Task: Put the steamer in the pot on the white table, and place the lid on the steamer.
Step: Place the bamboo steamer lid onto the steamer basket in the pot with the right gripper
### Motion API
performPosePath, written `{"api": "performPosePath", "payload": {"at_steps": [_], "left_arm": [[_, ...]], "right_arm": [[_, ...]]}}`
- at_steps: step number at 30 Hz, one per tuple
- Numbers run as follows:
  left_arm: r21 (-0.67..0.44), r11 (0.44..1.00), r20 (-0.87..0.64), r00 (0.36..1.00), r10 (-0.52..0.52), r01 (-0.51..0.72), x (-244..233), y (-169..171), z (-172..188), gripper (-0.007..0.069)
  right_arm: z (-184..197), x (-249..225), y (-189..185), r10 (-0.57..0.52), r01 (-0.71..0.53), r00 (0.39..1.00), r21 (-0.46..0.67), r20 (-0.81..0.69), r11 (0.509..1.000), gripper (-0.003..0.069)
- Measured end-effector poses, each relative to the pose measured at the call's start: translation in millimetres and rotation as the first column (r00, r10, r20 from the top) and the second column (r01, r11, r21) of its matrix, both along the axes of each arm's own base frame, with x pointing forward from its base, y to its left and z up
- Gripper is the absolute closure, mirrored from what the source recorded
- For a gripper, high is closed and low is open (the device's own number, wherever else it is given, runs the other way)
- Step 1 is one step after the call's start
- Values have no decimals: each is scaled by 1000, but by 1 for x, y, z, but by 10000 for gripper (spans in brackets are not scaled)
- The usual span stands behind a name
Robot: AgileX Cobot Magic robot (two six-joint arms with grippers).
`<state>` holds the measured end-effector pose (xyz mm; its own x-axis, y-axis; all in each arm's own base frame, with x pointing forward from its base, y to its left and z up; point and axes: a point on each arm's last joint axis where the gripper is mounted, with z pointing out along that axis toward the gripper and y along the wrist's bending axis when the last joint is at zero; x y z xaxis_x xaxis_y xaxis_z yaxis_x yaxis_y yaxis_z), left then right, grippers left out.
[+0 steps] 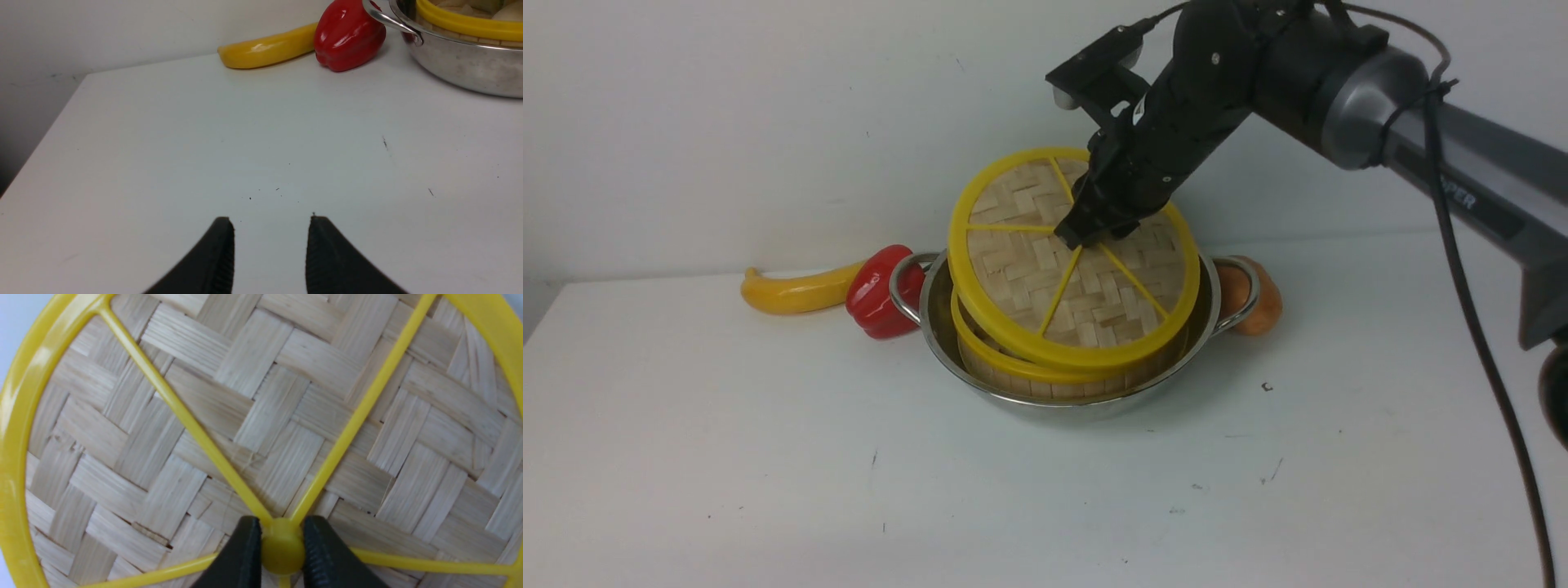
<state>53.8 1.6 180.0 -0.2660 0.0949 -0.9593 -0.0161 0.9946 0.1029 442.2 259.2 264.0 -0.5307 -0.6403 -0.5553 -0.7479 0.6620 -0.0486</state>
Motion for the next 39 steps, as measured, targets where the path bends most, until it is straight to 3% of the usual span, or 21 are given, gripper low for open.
{"api": "performPosePath", "payload": {"at_steps": [39], "left_arm": [[1,1000,0,1000,0,0,0,0,0,384]], "right_arm": [[-31,14,13,71,-72,995,8,73,997,518]]}}
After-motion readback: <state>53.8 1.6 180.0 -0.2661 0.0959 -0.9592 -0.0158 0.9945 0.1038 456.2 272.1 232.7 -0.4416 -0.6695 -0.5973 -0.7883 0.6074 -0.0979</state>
